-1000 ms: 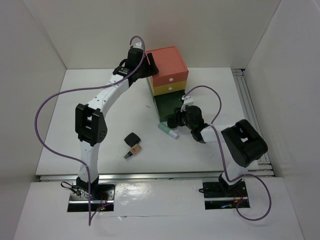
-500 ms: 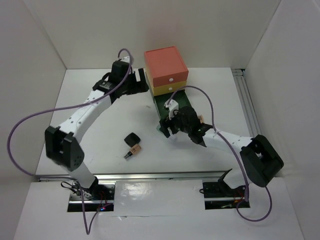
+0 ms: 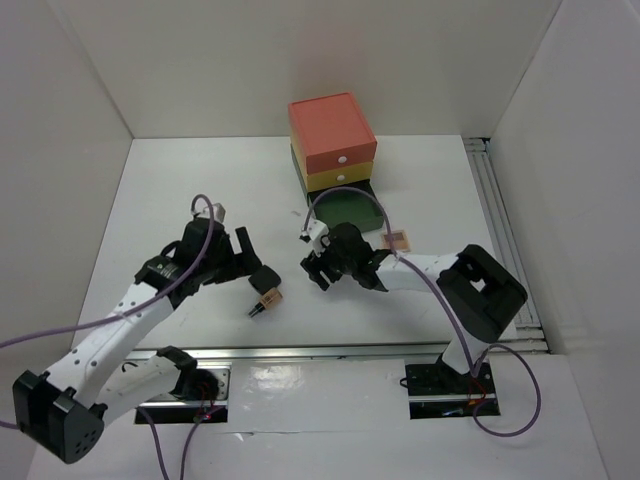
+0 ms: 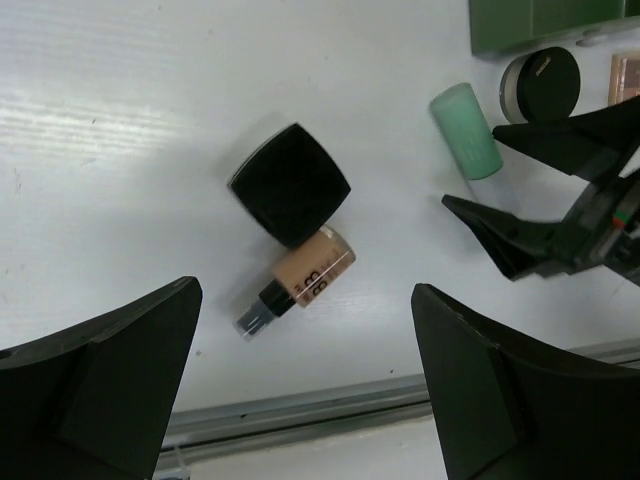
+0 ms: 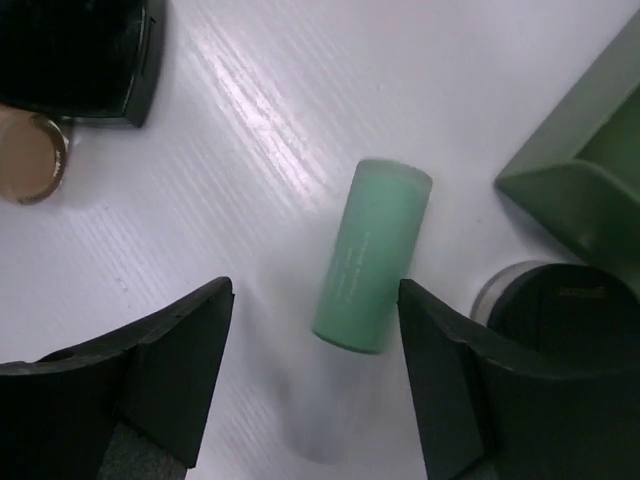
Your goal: Organize the makeup
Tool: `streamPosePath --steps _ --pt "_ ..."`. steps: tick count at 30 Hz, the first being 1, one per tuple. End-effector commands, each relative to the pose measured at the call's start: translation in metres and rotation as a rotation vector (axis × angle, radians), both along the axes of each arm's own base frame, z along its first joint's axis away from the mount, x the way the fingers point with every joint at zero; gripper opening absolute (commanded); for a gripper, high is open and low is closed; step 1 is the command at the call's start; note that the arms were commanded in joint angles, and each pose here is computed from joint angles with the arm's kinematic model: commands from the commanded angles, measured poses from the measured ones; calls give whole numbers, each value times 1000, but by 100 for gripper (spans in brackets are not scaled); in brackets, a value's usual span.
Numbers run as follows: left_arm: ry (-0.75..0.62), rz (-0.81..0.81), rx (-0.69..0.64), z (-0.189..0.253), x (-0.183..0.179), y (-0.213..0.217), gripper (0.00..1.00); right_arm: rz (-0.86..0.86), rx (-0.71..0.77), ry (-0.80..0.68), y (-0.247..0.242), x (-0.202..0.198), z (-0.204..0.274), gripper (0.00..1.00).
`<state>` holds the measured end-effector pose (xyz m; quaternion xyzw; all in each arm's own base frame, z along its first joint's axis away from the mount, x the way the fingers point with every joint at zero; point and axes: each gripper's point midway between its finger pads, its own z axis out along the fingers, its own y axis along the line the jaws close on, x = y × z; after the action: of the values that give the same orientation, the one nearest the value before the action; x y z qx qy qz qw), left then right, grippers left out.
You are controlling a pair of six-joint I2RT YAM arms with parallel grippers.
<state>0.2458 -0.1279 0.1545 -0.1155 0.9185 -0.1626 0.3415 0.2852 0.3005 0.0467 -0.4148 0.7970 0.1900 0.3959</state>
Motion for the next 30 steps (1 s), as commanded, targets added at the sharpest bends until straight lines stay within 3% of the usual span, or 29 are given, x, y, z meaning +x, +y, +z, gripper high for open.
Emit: streamPosePath --steps 1,3,5,9,11,12,14,21,25,30 --pt "14 48 -36 -3 -19 6 100 3 -34 -3 6 4 -15 72" --pt "17 58 -23 -6 -24 11 100 -16 -35 -2 8 4 -17 60" --pt "33 67 -4 -9 -27 15 100 -15 -32 -15 7 0 -18 41" --pt "44 56 2 -11 -30 14 100 -42 -15 -37 9 -3 -12 43" --pt "63 65 3 -16 -32 14 100 -89 -35 -58 5 1 -11 30" --pt "72 56 8 -19 -32 12 100 -106 -48 -74 3 2 -11 13" --pt "84 50 7 -21 -33 11 100 -110 6 -124 11 6 16 4" --pt "67 -23 -6 -21 -32 -2 100 -87 77 -338 11 63 126 3" --pt "109 -72 6 -34 -33 -10 100 -31 -23 -363 -22 112 127 3" --pt "190 -179 48 -59 -43 -28 100 206 -174 -251 -36 130 82 4"
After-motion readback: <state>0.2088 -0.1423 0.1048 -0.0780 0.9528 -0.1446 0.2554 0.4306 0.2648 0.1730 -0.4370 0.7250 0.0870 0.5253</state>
